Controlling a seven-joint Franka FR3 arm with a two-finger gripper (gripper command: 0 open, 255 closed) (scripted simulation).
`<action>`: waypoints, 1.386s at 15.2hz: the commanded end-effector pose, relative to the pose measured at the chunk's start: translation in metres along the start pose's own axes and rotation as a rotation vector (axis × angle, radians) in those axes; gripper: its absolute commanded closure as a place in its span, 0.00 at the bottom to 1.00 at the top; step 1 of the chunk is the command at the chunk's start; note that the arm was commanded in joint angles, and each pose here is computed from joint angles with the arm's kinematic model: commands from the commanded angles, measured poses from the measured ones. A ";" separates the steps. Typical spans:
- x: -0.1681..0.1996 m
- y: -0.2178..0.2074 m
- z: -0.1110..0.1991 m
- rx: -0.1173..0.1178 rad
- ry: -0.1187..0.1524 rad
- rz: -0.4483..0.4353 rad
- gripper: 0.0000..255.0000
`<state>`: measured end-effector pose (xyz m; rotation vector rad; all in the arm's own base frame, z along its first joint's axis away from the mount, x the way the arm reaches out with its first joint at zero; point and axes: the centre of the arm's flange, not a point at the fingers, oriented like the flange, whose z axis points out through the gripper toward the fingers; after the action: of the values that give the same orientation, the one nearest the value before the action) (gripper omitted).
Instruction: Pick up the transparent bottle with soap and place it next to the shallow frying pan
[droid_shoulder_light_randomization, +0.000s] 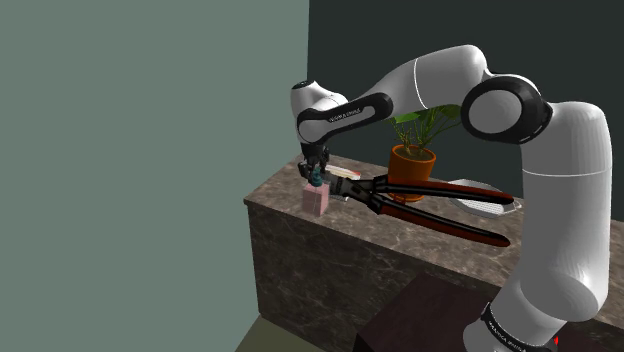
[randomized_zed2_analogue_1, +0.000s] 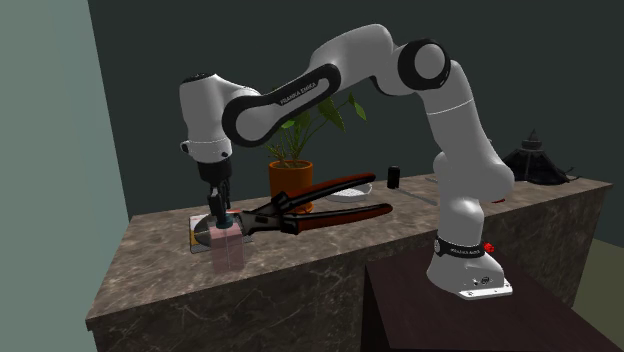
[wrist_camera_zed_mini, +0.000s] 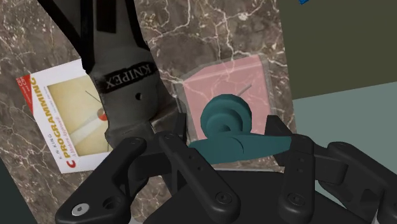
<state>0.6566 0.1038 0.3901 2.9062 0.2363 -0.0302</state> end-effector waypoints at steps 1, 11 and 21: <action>0.000 -0.001 0.001 0.001 -0.002 -0.001 1.00; -0.001 0.004 -0.019 0.001 -0.002 -0.001 1.00; -0.003 0.016 -0.071 0.001 -0.002 -0.001 1.00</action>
<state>0.6559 0.1052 0.4568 2.9066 0.2381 -0.0335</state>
